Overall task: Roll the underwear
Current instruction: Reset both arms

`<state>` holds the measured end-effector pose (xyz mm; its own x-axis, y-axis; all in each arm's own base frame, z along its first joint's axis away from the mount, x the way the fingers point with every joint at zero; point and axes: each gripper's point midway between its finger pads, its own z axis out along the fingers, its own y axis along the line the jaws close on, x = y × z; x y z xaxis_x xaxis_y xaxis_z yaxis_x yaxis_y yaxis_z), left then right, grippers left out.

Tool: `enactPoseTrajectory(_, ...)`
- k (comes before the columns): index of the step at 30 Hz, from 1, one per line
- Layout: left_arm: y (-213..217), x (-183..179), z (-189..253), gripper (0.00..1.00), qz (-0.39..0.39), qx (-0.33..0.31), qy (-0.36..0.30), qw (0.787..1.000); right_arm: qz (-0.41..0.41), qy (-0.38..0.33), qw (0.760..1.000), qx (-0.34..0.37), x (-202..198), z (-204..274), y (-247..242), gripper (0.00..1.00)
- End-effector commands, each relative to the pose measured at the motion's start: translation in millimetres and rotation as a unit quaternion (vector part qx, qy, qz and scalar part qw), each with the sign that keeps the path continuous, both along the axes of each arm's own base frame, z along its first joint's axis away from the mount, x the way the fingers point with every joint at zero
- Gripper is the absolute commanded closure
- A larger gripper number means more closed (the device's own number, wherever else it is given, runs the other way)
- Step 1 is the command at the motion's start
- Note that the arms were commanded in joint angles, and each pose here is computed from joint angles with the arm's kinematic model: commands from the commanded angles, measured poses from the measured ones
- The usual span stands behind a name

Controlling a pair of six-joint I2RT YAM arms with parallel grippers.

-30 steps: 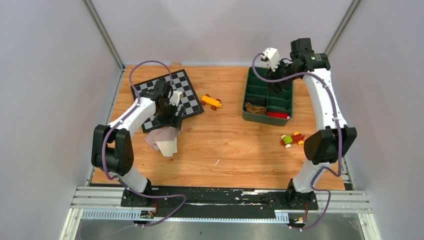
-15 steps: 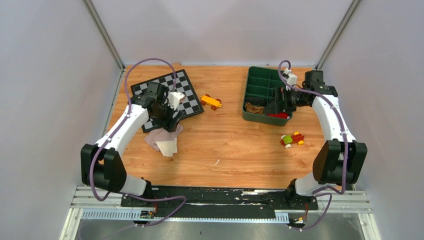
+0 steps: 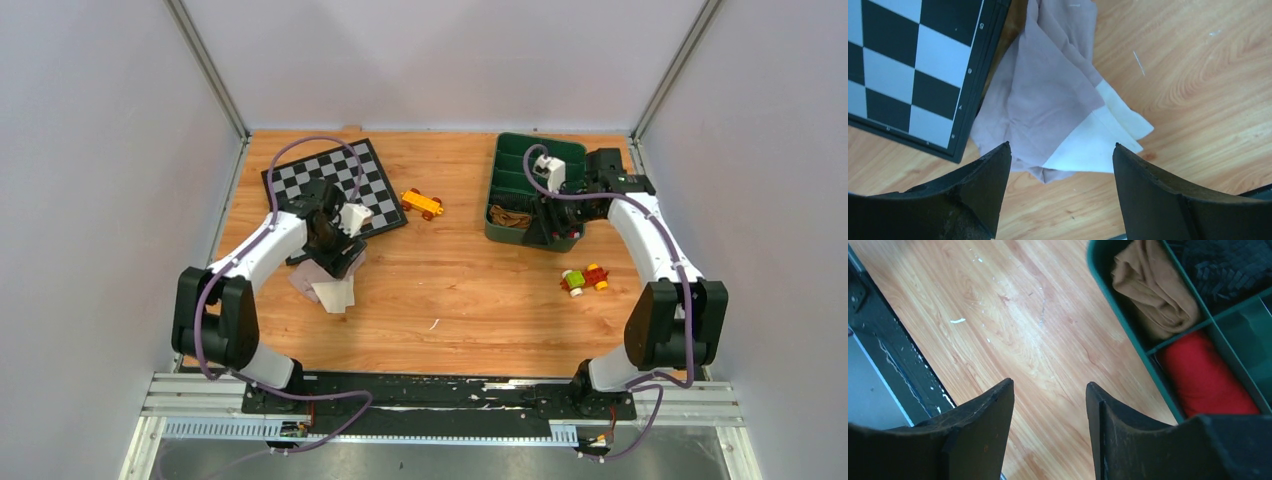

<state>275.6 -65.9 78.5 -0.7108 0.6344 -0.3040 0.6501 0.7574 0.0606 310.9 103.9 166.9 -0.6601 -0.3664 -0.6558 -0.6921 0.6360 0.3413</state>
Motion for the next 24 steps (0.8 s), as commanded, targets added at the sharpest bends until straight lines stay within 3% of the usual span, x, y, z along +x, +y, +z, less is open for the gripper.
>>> enactPoseTrajectory(1, -13, 38, -3, 0.19, 0.028, -0.022, -0.031, 0.999, 0.062, -0.046, 0.997, -0.011, 3, 8, 24, 0.45)
enactPoseTrajectory(8, -29, 62, -13, 0.22, 0.066, -0.05, -0.015, 0.996, 0.058, -0.035, 0.998, -0.011, 12, -4, 39, 0.42)
enactPoseTrajectory(10, -31, 64, -12, 0.22, 0.07, -0.053, -0.012, 0.996, 0.042, -0.038, 0.998, -0.014, 21, -4, 38, 0.33)
enactPoseTrajectory(13, -35, 72, 7, 0.23, 0.069, -0.066, -0.034, 0.995, -0.094, -0.067, 0.991, -0.061, 64, 6, 19, 0.03)
enactPoseTrajectory(14, -37, 78, 23, 0.21, 0.065, -0.076, -0.056, 0.993, -0.182, -0.087, 0.974, -0.105, 86, 15, -3, 0.0)
enactPoseTrajectory(16, -38, 95, 73, 0.02, 0.076, -0.105, -0.138, 0.982, -0.259, -0.161, 0.941, -0.148, 116, 63, -33, 0.0)
enactPoseTrajectory(19, -36, 109, 165, 0.0, 0.078, -0.154, -0.298, 0.939, -0.322, -0.268, 0.89, -0.18, 139, 141, -65, 0.0)
enactPoseTrajectory(21, -30, 113, 196, 0.0, 0.09, -0.164, -0.366, 0.912, -0.335, -0.308, 0.875, -0.164, 144, 177, -66, 0.0)
enactPoseTrajectory(24, -26, 116, 185, 0.0, 0.113, -0.157, -0.356, 0.914, -0.327, -0.306, 0.883, -0.142, 146, 175, -57, 0.0)
